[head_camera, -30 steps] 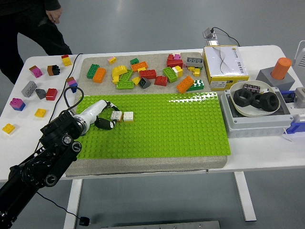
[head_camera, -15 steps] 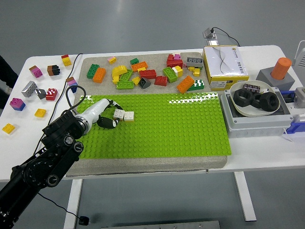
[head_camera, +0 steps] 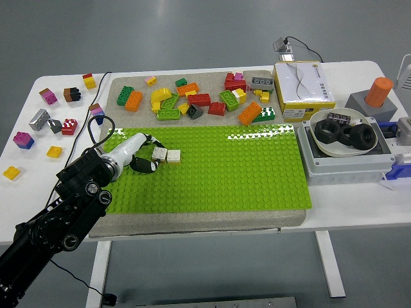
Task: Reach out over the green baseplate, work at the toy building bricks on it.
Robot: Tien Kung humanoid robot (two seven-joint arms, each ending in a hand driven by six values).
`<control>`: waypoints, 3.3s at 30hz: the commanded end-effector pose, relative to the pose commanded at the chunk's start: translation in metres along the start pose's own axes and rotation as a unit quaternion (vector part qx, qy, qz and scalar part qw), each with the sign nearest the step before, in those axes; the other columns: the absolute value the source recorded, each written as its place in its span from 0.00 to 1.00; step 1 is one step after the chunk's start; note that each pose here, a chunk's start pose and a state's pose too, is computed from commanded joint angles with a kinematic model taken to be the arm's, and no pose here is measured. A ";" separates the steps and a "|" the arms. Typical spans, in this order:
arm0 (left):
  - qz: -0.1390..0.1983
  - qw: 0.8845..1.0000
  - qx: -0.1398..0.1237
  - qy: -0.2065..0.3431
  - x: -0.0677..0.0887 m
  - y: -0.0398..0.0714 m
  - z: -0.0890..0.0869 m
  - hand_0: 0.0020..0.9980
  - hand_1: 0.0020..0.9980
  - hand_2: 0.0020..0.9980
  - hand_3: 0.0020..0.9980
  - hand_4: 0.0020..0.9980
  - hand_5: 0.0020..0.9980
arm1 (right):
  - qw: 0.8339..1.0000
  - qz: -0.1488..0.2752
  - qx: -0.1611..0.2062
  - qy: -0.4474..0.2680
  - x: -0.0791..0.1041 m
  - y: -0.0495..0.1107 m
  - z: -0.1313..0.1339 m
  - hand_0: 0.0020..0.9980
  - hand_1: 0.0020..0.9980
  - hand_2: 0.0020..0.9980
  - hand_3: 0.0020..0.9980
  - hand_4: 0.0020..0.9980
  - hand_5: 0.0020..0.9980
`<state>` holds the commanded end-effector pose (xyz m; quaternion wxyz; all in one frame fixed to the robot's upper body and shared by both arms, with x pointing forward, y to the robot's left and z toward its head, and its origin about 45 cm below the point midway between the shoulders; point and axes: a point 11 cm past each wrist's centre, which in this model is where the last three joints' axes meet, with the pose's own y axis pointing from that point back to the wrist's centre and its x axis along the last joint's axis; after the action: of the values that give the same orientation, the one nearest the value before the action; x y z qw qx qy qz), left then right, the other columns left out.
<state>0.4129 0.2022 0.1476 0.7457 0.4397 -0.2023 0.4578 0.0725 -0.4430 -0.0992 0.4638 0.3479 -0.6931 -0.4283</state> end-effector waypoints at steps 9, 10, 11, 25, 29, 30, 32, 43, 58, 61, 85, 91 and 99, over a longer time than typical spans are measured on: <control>-0.001 1.000 -0.002 0.006 0.001 0.000 0.000 0.99 0.93 0.92 0.74 0.86 0.00 | 1.000 0.001 0.003 0.006 0.000 0.000 -0.002 0.52 0.53 0.58 0.63 0.63 0.76; -0.001 1.000 -0.002 0.007 0.001 0.000 0.000 0.99 0.93 0.92 0.74 0.86 0.00 | 1.000 0.001 0.003 0.007 0.000 0.000 -0.002 0.52 0.53 0.58 0.63 0.63 0.76; -0.001 1.000 -0.002 0.008 0.001 0.000 0.000 0.99 0.93 0.92 0.74 0.86 0.00 | 1.000 0.001 0.003 0.007 0.000 0.000 -0.002 0.52 0.53 0.58 0.63 0.63 0.76; 0.022 0.999 -0.022 0.014 0.010 0.010 0.009 0.99 0.92 0.92 0.77 0.89 0.00 | 1.000 0.002 0.002 0.009 0.001 0.000 -0.001 0.52 0.54 0.57 0.63 0.63 0.76; 0.039 0.999 -0.027 0.003 0.013 0.022 0.007 0.99 0.92 0.92 0.72 0.92 0.07 | 1.000 0.002 0.001 0.006 0.001 0.000 0.001 0.52 0.53 0.57 0.63 0.63 0.76; 0.043 0.999 -0.028 -0.005 0.013 0.025 0.007 0.99 0.92 0.92 0.72 0.92 0.07 | 1.000 0.002 0.000 0.006 0.002 0.000 0.001 0.52 0.53 0.57 0.63 0.63 0.76; 0.047 0.998 -0.030 -0.015 0.011 0.029 0.007 0.99 0.92 0.92 0.72 0.92 0.07 | 1.000 0.003 0.000 0.005 0.002 0.000 0.002 0.52 0.53 0.57 0.63 0.63 0.76; 0.044 0.998 -0.019 -0.039 -0.006 0.025 -0.005 1.00 0.93 0.93 0.65 0.97 0.29 | 1.000 0.001 0.000 0.007 0.001 0.000 0.001 0.52 0.53 0.57 0.63 0.63 0.75; 0.030 0.999 -0.011 -0.040 -0.014 0.022 -0.007 1.00 0.93 0.92 0.64 0.96 0.34 | 1.000 0.001 0.001 0.003 0.000 0.000 0.000 0.52 0.53 0.57 0.63 0.63 0.75; 0.026 0.999 -0.010 -0.041 -0.017 0.021 -0.006 1.00 0.93 0.92 0.64 0.96 0.34 | 1.000 0.000 0.002 0.003 0.000 0.000 0.000 0.52 0.53 0.57 0.63 0.63 0.75; 0.046 0.998 -0.020 -0.031 -0.008 0.023 -0.002 1.00 0.93 0.92 0.63 0.95 0.33 | 1.000 0.000 0.000 0.005 0.000 0.000 0.001 0.52 0.53 0.57 0.63 0.63 0.75; 0.089 0.995 -0.038 -0.023 0.008 0.035 0.007 1.00 0.92 0.91 0.63 0.94 0.31 | 1.000 -0.002 -0.001 0.010 -0.002 0.000 0.002 0.52 0.53 0.58 0.63 0.63 0.75; 0.165 0.983 -0.082 0.019 0.024 0.069 0.000 0.93 0.86 0.85 0.61 0.75 0.12 | 1.000 -0.019 -0.010 0.023 -0.012 0.000 0.010 0.52 0.54 0.62 0.63 0.62 0.75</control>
<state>0.3656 0.2276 0.1976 0.6970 0.3288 -0.2945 0.5652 0.0667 -0.4292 -0.1053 0.4753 0.3657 -0.6712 -0.4357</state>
